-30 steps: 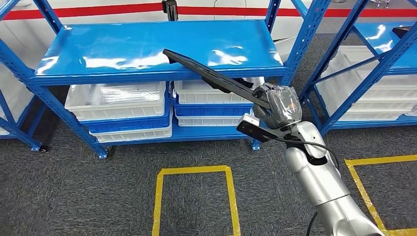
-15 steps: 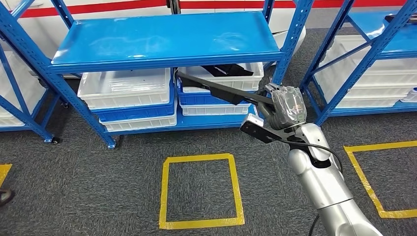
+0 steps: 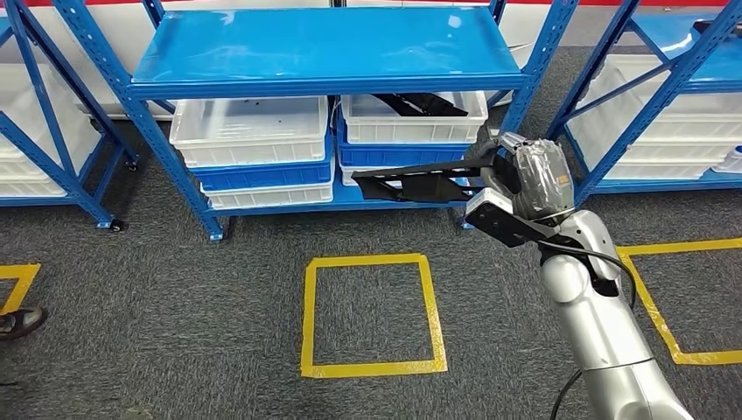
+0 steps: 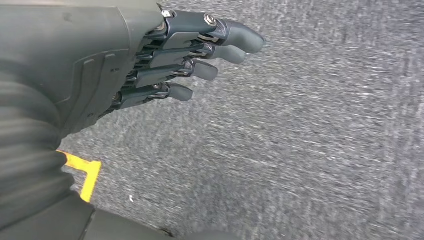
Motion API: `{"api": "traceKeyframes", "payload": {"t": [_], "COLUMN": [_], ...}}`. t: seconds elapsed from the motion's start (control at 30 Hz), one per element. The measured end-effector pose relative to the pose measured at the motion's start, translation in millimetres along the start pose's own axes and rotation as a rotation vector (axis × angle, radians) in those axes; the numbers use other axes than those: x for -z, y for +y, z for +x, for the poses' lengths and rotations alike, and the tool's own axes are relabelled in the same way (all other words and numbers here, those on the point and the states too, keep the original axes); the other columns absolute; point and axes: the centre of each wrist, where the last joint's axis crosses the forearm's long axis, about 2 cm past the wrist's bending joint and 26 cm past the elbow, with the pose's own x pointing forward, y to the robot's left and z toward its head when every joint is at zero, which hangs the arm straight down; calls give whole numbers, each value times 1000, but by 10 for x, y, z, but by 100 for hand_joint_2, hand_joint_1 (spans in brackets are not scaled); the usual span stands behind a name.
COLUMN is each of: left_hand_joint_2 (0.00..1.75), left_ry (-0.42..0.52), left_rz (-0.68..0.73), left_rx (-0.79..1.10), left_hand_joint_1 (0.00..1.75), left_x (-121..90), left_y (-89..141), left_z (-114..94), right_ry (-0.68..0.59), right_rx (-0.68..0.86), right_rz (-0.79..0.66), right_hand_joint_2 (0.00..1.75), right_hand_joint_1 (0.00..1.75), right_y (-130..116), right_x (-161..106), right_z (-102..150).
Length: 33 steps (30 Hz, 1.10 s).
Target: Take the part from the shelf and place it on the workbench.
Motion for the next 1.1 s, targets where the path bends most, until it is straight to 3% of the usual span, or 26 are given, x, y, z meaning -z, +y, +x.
{"api": "traceKeyframes", "payload": {"t": [1.1], "left_hand_joint_2": [175], "left_ry": [-11], "left_rz": [13], "left_rx": [-23], "left_hand_joint_1": [0], "left_x": [4], "left_y": [6], "left_z": [2], "right_ry": [15], "right_rx": [-19], "right_rz": [5], "right_hand_joint_2": [175], "right_hand_joint_1": [171], "right_y": [24], "right_x": [-67], "right_z": [-14]}}
